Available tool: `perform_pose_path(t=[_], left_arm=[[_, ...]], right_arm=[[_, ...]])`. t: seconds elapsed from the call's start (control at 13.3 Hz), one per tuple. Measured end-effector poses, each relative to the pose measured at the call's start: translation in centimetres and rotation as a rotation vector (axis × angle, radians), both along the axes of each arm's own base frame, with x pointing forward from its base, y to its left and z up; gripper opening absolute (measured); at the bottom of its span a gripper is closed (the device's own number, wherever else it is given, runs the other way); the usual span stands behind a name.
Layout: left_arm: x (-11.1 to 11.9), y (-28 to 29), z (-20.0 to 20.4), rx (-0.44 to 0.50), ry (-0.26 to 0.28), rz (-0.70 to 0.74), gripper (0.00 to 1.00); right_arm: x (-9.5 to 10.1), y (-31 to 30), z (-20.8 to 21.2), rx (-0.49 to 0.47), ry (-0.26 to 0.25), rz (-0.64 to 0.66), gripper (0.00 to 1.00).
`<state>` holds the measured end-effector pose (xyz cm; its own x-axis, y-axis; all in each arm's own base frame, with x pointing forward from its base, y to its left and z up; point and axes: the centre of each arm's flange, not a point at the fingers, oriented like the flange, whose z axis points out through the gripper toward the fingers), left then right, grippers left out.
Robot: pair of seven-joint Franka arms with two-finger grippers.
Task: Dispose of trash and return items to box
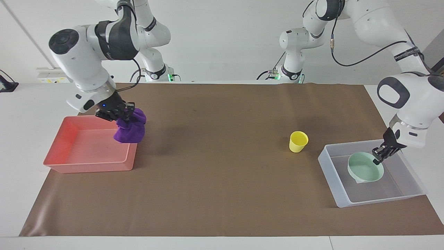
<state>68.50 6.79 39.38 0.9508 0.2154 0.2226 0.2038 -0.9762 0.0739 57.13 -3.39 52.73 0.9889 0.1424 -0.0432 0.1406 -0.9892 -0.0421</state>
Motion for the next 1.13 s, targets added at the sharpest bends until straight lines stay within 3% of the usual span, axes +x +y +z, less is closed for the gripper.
perform_pose_path(t=[0.15,0.23,0.45,0.6,0.75,0.9,1.05,1.13], left_arm=[[0.7,0.4,-3.5,0.006,0.001,0.008,0.03],[0.8,0.5,-4.3,0.006,0.007,0.009,0.11],[0.8,0.2,-2.4,0.002,0.004,0.003,0.47],[-0.2,-0.7,2.8,-0.013,0.033,-0.016,0.73],[-3.7,-4.5,8.4,-0.04,0.151,-0.063,0.96],[-8.0,-10.7,10.1,-0.052,0.267,-0.094,1.0],[-12.0,-17.4,7.3,-0.042,0.331,-0.099,1.0],[-13.6,-19.5,5.2,-0.039,0.321,-0.094,1.0]], right_arm=[[-0.9,-5.5,-1.1,-0.005,0.019,-0.014,0.11],[-1.4,-7.7,-2.3,-0.007,0.023,-0.026,0.11],[-2.5,-10.3,-7.4,-0.022,0.001,-0.04,0.11],[-2.8,-10.0,-11.2,-0.029,-0.001,-0.035,0.11],[-3.0,-9.8,-14.0,-0.033,0.001,-0.032,0.11],[-3.1,-9.8,-15.1,-0.035,0.001,-0.032,0.15],[-3.1,-9.8,-15.3,-0.035,0.003,-0.032,0.38],[-3.1,-9.8,-15.2,-0.035,0.003,-0.031,0.51]])
